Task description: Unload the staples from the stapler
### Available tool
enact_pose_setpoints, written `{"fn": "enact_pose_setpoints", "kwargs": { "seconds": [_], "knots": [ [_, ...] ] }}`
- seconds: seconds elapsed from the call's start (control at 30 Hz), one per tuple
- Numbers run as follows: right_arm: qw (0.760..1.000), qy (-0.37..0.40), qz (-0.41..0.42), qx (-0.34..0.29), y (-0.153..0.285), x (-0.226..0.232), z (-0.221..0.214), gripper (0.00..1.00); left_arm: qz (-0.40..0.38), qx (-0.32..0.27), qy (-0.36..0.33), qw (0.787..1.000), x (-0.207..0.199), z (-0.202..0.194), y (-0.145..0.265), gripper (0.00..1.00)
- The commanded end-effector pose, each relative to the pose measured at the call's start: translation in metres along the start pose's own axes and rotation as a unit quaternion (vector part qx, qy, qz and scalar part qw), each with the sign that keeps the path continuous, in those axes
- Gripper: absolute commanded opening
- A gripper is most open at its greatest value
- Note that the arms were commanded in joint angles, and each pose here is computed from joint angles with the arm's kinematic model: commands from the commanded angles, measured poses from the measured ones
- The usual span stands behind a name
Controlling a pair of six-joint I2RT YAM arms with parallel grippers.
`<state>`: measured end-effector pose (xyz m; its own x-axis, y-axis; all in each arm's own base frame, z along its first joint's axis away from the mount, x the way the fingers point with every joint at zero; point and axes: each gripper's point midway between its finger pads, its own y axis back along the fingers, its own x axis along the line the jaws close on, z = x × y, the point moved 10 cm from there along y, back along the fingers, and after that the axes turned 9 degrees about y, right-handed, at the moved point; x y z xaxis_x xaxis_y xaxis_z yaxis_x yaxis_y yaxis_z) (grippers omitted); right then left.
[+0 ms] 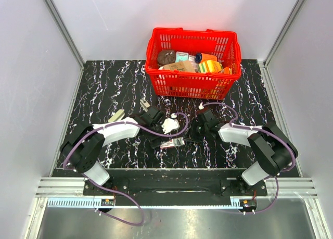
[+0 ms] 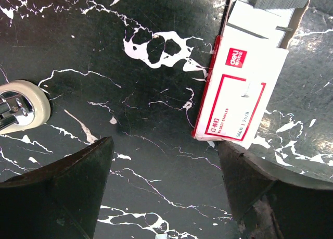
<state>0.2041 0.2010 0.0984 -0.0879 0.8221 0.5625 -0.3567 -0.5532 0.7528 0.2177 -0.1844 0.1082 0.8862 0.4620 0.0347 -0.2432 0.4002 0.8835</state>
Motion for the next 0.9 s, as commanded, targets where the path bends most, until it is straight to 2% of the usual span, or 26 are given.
{"fn": "enact_pose_setpoints", "kwargs": {
  "seconds": [0.0,0.3,0.87],
  "knots": [
    [1.000,-0.003,0.021,-0.013,0.004,0.005,0.004,0.15,0.021,0.005,-0.005,1.000,0.003,0.001,-0.006,0.85],
    [1.000,0.002,0.011,-0.012,0.006,0.001,0.002,0.16,0.023,0.004,-0.007,1.000,0.003,-0.001,-0.003,0.85],
    [0.997,-0.012,0.073,0.005,-0.006,0.008,0.001,0.14,0.025,0.006,-0.007,1.000,0.004,0.000,-0.005,0.85]
  ]
}}
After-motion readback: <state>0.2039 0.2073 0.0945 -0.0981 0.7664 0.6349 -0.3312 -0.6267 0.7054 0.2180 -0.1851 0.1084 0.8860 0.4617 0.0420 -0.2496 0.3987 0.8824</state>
